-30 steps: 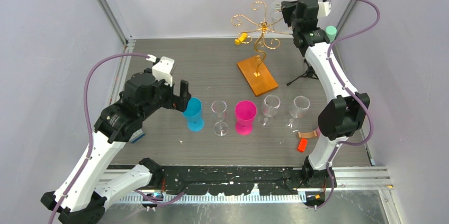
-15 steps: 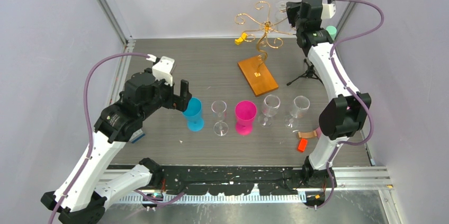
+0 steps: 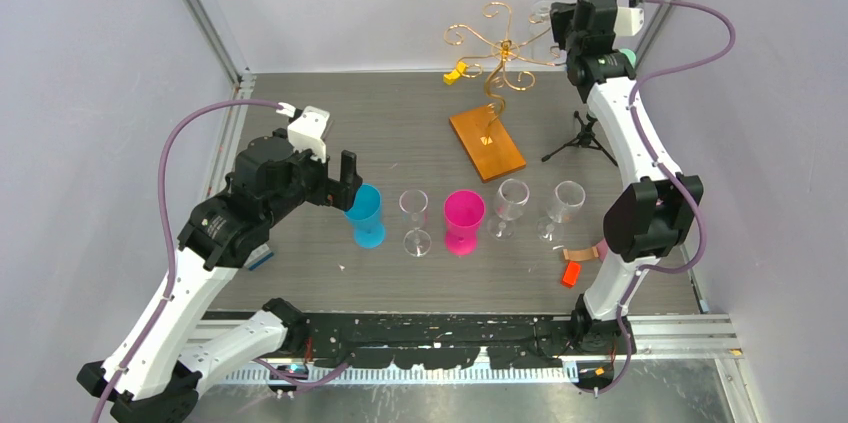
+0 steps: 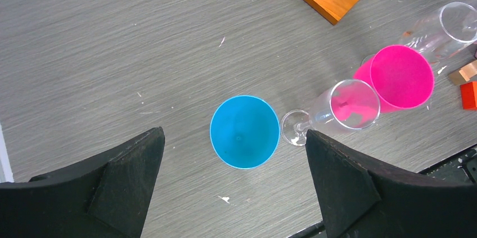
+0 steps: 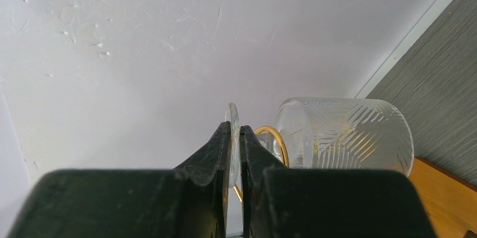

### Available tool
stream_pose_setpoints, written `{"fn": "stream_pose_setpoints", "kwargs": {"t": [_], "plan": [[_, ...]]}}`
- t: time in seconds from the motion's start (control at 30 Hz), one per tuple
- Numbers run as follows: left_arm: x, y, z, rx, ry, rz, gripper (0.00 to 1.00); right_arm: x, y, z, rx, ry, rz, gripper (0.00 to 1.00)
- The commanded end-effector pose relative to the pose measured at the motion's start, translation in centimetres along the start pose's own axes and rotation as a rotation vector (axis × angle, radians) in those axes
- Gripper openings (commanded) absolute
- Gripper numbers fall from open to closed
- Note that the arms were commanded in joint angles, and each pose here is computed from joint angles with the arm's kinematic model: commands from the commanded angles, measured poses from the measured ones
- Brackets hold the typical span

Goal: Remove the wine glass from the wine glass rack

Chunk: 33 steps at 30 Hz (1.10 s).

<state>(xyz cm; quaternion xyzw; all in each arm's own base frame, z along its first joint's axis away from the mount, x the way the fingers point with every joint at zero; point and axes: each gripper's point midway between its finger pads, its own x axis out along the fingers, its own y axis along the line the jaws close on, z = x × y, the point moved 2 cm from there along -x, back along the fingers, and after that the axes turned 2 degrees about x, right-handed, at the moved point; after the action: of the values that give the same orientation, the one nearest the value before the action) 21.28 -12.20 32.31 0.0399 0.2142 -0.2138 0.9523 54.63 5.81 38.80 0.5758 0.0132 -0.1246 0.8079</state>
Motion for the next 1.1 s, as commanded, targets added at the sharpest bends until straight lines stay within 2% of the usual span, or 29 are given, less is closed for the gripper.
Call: {"fn": "stream_pose_setpoints", "kwargs": {"t": [0.0,0.43,0.8,1.07], "plan": [[0.0,-0.1,1.1,-0.012,-0.051,-0.004,1.00,-1.5,5.4,3.5,0.088,-0.109,0.135,0.01],[0.1,-0.2,1.1,-0.013,-0.051,-0.007,1.00,-4.3,5.7,4.2,0.130,-0.096,0.150,0.00],[0.1,-0.2,1.1,-0.017,-0.054,-0.010,1.00,-5.6,5.9,3.5,0.151,-0.030,0.155,0.00],[-0.1,-0.2,1.2,-0.018,-0.057,-0.009,1.00,-5.0,5.9,1.9,0.178,0.047,0.171,0.00]]}}
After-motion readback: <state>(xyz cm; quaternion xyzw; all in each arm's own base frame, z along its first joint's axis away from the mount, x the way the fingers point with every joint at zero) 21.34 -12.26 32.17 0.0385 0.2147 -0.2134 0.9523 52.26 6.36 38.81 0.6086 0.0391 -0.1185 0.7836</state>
